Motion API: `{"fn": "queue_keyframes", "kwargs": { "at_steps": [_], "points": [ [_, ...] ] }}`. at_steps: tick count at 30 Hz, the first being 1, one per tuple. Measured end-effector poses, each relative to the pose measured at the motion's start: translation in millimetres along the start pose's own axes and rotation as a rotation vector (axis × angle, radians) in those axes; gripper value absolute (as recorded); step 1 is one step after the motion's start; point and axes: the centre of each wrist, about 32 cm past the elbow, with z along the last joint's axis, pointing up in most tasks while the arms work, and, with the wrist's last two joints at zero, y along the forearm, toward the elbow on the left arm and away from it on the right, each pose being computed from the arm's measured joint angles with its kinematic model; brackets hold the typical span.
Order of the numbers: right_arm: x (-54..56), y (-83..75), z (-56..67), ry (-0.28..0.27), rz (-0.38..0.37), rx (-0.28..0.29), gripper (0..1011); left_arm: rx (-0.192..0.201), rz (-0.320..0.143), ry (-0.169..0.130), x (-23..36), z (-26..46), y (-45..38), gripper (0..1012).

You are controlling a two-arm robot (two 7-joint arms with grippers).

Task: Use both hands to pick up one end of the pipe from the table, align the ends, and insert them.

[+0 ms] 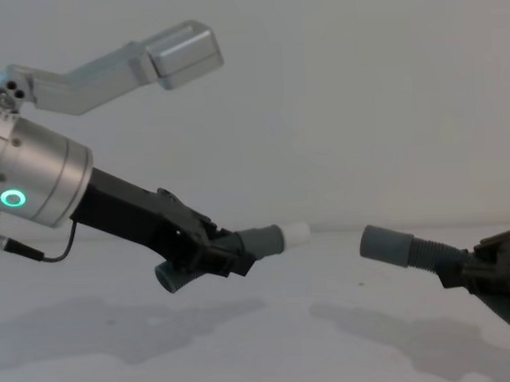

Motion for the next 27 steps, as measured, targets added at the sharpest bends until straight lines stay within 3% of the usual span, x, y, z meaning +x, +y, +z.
{"fn": "queue_keyframes", "kwargs": {
  "at_steps": [7, 12, 18, 27],
  "points": [
    [14.4, -8.6, -4.6, -0.077, 0.094, 0.027, 144, -0.048, -0.104, -0.04, 11.2, -5.5, 6.7, 343],
    [24.0, -13.1, -7.6, -0.124, 0.164, 0.051, 145, -0.058, -0.17, -0.059, 17.7, -7.6, 9.7, 343],
    [36.1, -18.8, -10.8, -0.179, 0.239, 0.087, 144, -0.046, -0.268, -0.081, 26.5, -8.9, 13.7, 345],
    [45.8, -23.9, -12.7, -0.237, 0.297, 0.117, 145, -0.02, -0.364, -0.092, 32.8, -9.5, 16.4, 343]
  ]
}}
